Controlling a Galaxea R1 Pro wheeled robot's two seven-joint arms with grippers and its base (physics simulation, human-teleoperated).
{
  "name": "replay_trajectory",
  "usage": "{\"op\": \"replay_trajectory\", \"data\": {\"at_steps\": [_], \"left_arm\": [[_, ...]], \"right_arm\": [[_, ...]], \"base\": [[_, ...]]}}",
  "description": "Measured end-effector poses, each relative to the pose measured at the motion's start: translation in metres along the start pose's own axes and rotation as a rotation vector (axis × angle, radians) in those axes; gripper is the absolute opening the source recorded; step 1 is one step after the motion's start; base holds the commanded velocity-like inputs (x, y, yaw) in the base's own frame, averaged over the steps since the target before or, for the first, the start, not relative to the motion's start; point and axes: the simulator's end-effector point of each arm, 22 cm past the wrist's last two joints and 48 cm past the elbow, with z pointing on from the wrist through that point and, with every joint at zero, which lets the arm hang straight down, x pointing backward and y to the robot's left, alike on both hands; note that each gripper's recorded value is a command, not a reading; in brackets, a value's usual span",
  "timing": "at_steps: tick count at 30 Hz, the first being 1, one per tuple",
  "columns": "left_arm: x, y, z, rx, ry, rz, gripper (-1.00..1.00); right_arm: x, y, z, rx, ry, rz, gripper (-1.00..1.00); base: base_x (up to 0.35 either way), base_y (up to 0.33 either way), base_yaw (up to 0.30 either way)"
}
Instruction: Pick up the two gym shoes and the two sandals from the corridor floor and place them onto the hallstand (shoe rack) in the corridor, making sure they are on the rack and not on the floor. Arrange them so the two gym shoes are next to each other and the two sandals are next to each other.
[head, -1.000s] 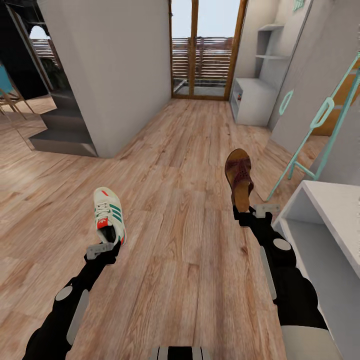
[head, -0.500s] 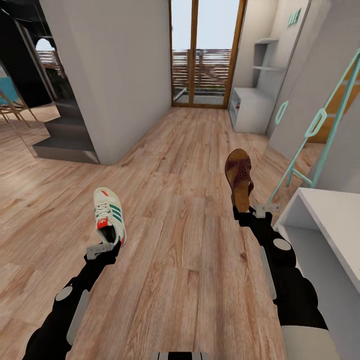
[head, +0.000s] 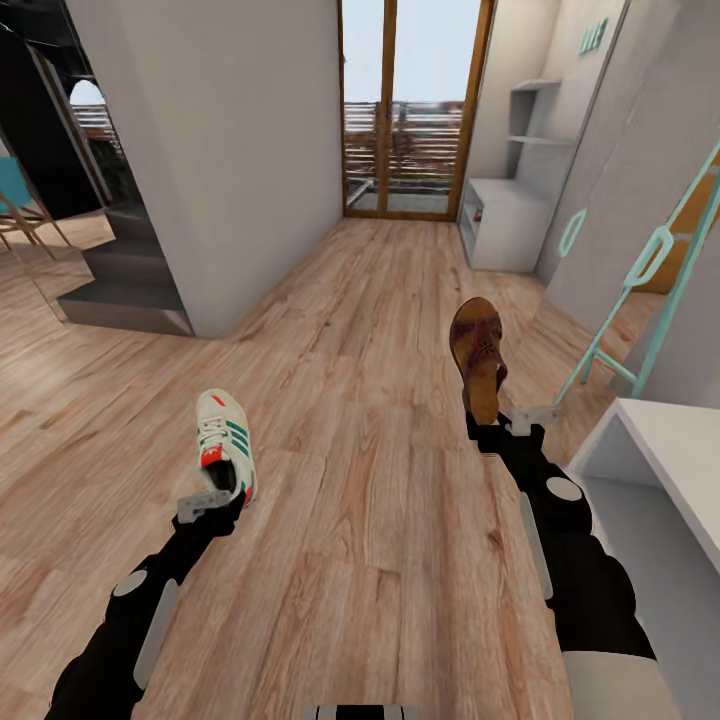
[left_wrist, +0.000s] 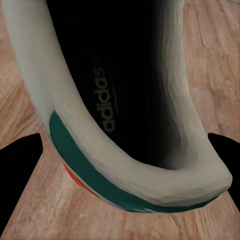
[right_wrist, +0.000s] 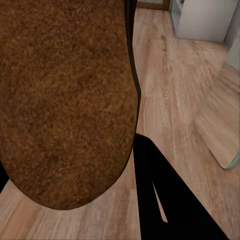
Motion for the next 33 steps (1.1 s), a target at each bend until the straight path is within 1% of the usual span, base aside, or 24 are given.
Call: {"op": "replay_trajectory", "data": {"at_steps": [1,6,9,15,18,26,33], "left_arm": [[0.004,-0.001,0.001,0.002,0.022,-0.008,-1.00],[0.011,-0.004,0.006,0.007,0.088,-0.032,-1.00],[0.016,-0.007,0.007,0.011,0.109,-0.032,-1.00],[0.018,-0.014,0.008,0.026,0.119,-0.019,-1.00],[0.019,-0.023,0.009,0.045,0.123,-0.008,-1.00],[0.014,-0.030,0.008,0.059,0.115,0.001,-1.00],[0.008,-0.034,0.007,0.065,0.105,0.004,-1.00]], "right_arm": [[0.000,0.000,0.000,0.001,0.000,0.000,-1.00],[0.000,0.000,0.000,0.001,0.000,0.000,-1.00],[0.000,0.000,0.000,-0.002,0.000,0.000,-1.00],[0.000,0.001,0.000,-0.006,0.000,0.001,-1.00],[-0.001,0.002,0.000,-0.007,-0.002,0.000,-1.00],[-0.009,0.002,-0.003,-0.007,-0.015,0.000,-1.00],[-0.017,0.001,-0.006,-0.006,-0.027,0.001,-1.00]], "base": [[0.345,0.000,0.000],[0.346,0.000,0.000],[0.346,0.031,0.000],[0.327,0.144,0.000],[0.317,0.174,0.000],[0.316,0.176,-0.003],[0.316,0.175,-0.063]]}}
